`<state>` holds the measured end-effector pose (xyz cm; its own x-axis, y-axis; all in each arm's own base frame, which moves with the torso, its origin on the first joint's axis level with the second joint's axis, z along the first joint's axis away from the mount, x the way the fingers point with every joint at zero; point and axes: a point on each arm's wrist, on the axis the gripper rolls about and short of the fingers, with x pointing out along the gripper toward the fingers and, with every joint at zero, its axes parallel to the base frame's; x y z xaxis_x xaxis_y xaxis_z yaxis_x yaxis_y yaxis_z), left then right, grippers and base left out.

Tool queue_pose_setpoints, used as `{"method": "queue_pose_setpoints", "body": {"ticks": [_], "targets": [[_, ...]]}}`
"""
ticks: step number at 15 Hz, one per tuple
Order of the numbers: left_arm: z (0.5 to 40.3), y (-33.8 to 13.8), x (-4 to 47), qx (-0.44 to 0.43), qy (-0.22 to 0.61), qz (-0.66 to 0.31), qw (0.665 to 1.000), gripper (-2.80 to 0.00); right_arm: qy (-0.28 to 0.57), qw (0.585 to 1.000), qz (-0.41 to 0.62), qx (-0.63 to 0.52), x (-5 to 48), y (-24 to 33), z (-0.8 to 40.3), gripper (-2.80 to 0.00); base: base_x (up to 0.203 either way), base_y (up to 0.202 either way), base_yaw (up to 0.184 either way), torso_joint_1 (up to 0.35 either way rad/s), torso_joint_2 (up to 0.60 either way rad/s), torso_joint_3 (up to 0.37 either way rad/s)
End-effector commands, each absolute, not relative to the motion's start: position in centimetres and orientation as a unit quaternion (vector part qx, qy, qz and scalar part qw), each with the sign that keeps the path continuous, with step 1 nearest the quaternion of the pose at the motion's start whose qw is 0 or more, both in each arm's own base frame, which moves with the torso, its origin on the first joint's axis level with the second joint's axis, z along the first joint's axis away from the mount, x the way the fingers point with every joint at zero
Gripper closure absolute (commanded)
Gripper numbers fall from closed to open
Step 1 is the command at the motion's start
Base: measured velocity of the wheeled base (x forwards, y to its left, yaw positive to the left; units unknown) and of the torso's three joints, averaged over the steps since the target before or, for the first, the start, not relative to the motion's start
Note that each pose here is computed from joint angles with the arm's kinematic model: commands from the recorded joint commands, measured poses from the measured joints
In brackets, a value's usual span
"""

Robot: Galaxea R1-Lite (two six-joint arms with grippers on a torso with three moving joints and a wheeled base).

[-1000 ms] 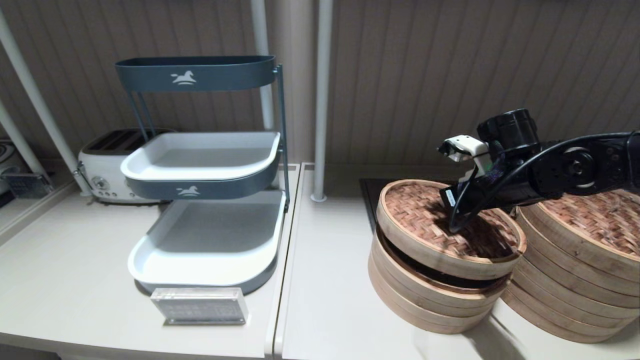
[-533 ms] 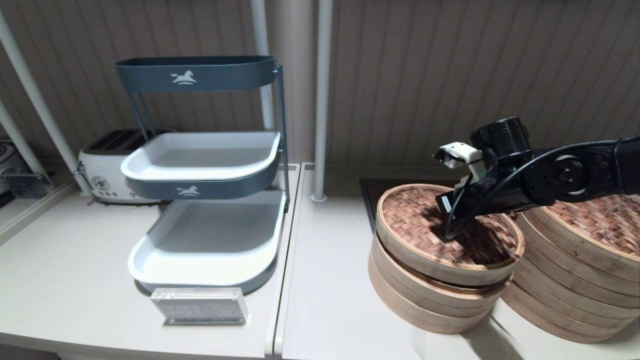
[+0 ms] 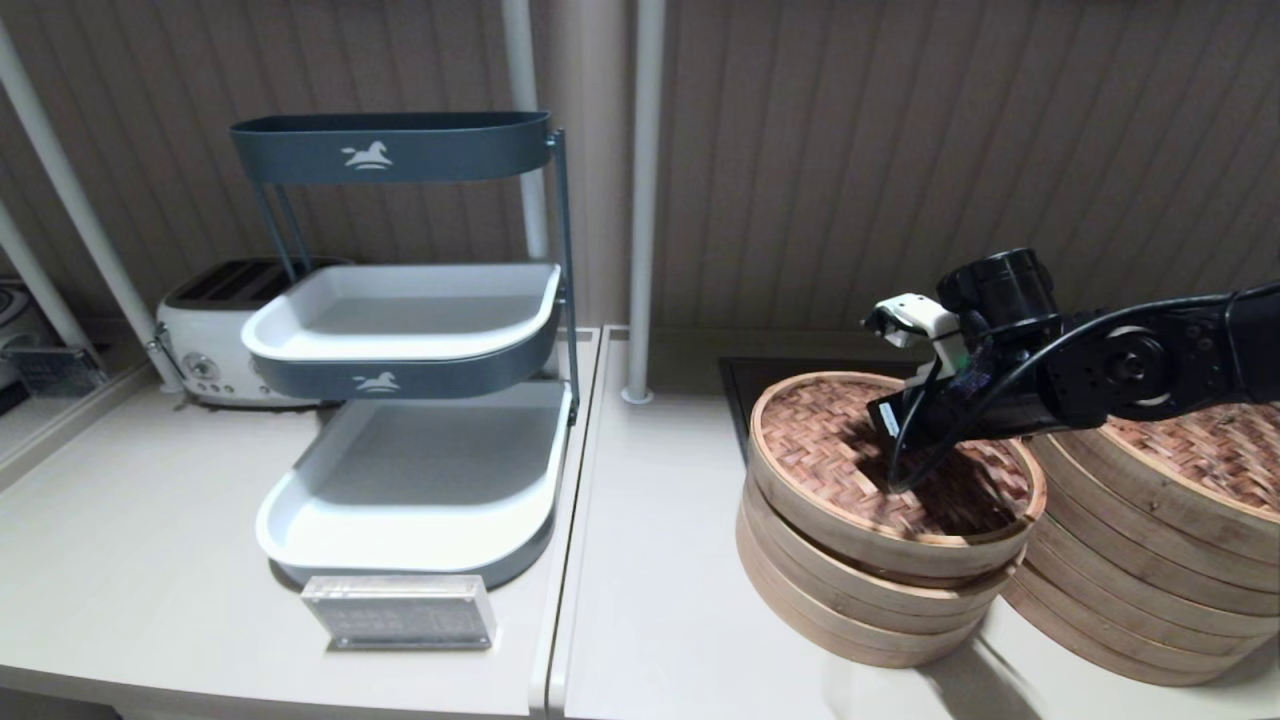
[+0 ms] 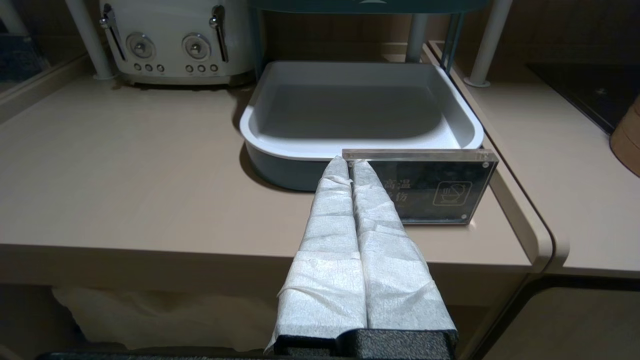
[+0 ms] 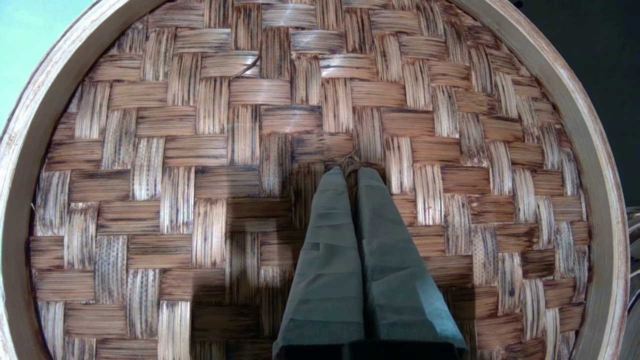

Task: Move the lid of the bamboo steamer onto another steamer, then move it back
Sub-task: Put the steamer

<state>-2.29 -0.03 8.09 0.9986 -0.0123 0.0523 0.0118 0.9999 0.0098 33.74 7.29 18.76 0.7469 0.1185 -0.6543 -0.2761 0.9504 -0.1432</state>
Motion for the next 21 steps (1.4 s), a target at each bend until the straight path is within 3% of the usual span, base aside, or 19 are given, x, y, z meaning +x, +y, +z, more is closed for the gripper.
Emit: {"method": "queue_pose_setpoints", "body": {"ticks": [1,21], "targets": [[7.3,0.0,-2.1,0.005,-0.014,-0.006,1.000,0.00,0.342,0.927,0.105,-0.116,33.5,7.1,18.7,0.00,0.000,0.000,0.000,0.000,0.00,0.000],[7.3,0.0,-2.1,0.005,-0.014,-0.006,1.000,0.00,0.328,0.932,0.103,-0.115,33.9,7.1,18.7,0.00,0.000,0.000,0.000,0.000,0.00,0.000]]}}
